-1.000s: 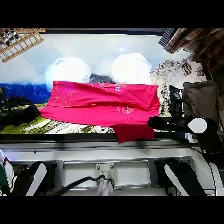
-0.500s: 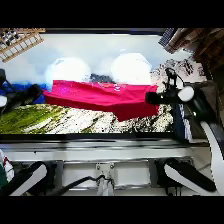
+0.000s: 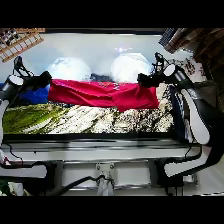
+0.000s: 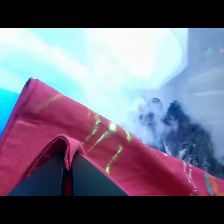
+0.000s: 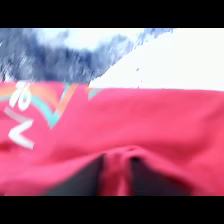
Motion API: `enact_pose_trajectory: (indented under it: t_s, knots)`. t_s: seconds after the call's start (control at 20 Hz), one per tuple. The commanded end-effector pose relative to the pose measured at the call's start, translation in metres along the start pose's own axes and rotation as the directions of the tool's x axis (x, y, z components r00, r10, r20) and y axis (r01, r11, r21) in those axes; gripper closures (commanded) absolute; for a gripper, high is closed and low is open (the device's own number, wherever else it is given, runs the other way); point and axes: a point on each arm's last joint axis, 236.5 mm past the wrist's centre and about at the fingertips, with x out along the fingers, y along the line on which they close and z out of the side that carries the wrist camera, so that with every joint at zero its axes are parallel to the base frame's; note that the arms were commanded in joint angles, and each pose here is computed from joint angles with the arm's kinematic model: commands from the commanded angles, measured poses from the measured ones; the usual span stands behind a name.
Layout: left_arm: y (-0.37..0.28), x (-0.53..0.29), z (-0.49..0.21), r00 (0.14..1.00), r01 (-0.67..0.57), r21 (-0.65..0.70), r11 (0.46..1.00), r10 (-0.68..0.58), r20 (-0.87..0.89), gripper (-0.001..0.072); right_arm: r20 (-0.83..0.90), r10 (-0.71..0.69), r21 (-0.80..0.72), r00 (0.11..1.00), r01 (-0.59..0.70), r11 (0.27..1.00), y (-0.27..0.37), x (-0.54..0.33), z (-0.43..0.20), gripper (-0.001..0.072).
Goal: Fold the clothes and pants, and hang the long-sleeved shirts on hangers.
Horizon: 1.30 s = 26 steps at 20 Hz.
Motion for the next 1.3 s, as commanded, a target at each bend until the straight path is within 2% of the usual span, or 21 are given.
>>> enact_pose_trajectory:
  t_s: [0.0,0.05,0.1,0.15,0.35,0.45,0.6,0.95,1.25]
  knots:
    - [0.013,0.016,-0.014,0.998,-0.014,-0.039,0.999,0.011,-0.068,0.0693,0.03,-0.019,0.022,0.999,0.019,1.0,-0.009,0.006,0.018,0.0337]
    - [0.017,0.014,-0.015,0.996,-0.014,-0.046,0.999,0.011,-0.083,0.0584,0.031,-0.039,0.016,0.999,0.039,0.999,-0.016,-0.004,0.019,0.0337]
    - [0.021,0.009,-0.016,0.995,-0.016,-0.059,0.998,0.01,-0.096,0.0375,0.025,-0.071,0.002,0.997,0.071,0.997,-0.026,-0.017,0.019,0.0337]
    - [0.028,0.003,-0.015,0.994,-0.018,-0.076,0.997,0.01,-0.109,0.0245,0.01,-0.113,-0.009,0.994,0.113,0.994,-0.041,-0.032,0.017,0.0337]
    - [0.044,-0.03,-0.012,0.989,-0.015,-0.127,0.992,-0.005,-0.15,0.0237,-0.089,-0.177,0.045,0.98,0.181,0.982,-0.091,-0.074,-0.012,0.0323]
    - [0.039,-0.041,-0.02,0.981,-0.001,-0.126,0.992,-0.024,-0.193,0.0238,-0.127,-0.155,0.114,0.98,0.17,0.979,-0.114,-0.076,-0.031,0.0208]
    - [0.021,-0.046,-0.032,0.971,0.025,-0.102,0.995,-0.048,-0.233,0.0239,-0.073,0.004,0.249,0.997,0.014,0.968,-0.128,-0.074,-0.034,0.0073]
    - [-0.025,-0.032,-0.043,0.971,0.077,-0.018,0.997,-0.079,-0.225,0.0239,-0.066,0.06,0.243,0.996,-0.042,0.969,-0.134,-0.066,-0.034,0.0073]
    - [-0.079,-0.034,-0.044,0.944,0.255,-0.044,0.966,-0.259,-0.207,0.024,-0.117,0.086,0.275,0.989,-0.051,0.96,-0.141,-0.043,-0.046,0.0072]
